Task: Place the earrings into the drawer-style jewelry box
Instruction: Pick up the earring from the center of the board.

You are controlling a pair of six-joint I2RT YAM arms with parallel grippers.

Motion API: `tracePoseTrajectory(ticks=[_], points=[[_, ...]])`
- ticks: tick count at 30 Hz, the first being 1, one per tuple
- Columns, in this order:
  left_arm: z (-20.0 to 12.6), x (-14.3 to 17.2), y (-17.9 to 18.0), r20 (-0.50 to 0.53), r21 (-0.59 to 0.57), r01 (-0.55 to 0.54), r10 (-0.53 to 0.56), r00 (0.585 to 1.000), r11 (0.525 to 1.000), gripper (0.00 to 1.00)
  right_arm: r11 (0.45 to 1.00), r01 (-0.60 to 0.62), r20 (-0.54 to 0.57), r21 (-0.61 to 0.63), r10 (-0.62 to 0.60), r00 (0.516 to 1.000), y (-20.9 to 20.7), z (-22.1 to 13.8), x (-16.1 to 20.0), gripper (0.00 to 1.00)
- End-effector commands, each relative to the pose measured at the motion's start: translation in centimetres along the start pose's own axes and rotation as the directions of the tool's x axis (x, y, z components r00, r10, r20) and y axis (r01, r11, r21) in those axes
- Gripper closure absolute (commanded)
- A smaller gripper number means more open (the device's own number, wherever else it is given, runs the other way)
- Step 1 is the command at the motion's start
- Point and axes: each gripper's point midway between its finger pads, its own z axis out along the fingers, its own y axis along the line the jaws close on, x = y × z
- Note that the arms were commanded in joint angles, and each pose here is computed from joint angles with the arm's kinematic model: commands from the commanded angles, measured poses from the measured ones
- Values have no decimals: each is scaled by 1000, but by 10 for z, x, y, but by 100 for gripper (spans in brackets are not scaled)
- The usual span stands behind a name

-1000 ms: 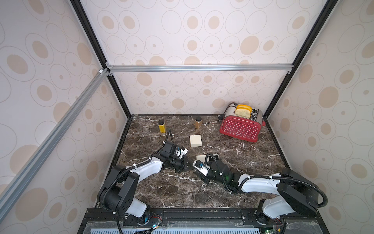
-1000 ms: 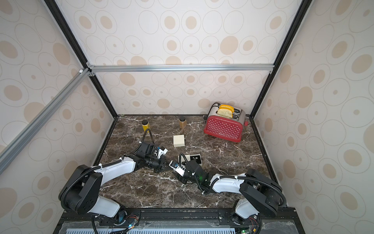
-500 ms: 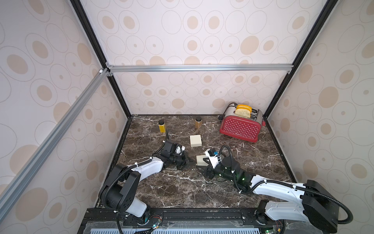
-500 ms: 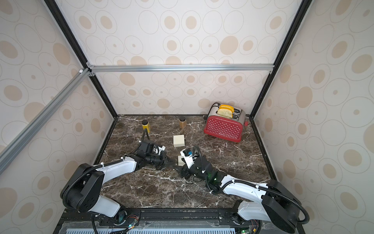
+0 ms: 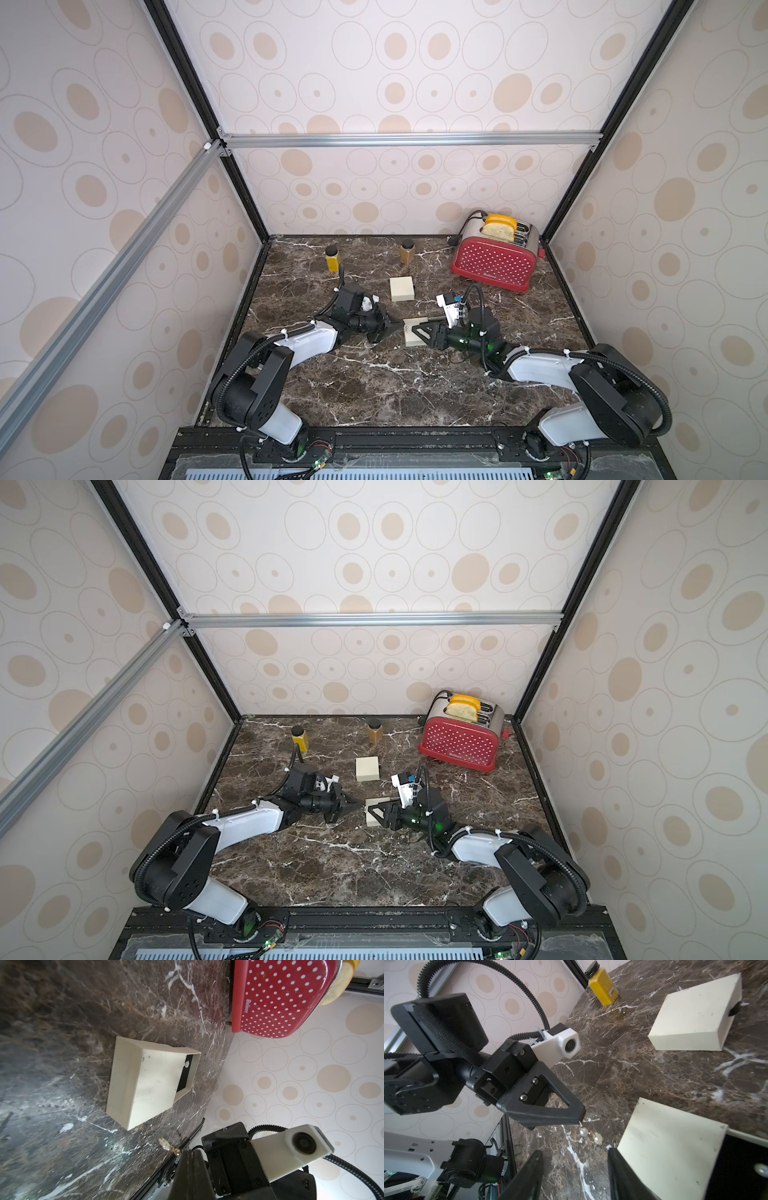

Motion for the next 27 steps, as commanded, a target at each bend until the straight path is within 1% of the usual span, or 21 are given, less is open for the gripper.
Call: tracePoseTrajectory(ticks=[1,7,11,15,19,25,27], points=[[0,-2,-25,-2,67,-16,16,1000,998,100,998,17,29,-65,-15,999,12,3,-15,49],[0,-1,-24,-8,66,-16,17,1000,998,100,991,41,57,-127,-34,998,11,8,-24,54],[0,0,-26,-12,71,-18,19,1000,997,100,988,13,47,-156,-6,999,8,18,-24,55],[-1,0,-27,-11,73,-20,21,1000,997,100,988,-15,41,-156,21,999,2,22,-19,55],[-1,0,-27,-12,75,-22,23,1000,997,100,985,-38,25,-169,43,999,-1,26,-14,58],[-2,0,-29,-11,80,-28,29,1000,996,100,973,-72,12,-219,77,997,-2,34,-11,70],[-2,0,-29,-10,79,-28,29,1000,997,100,972,-76,12,-222,80,997,-2,34,-10,73]])
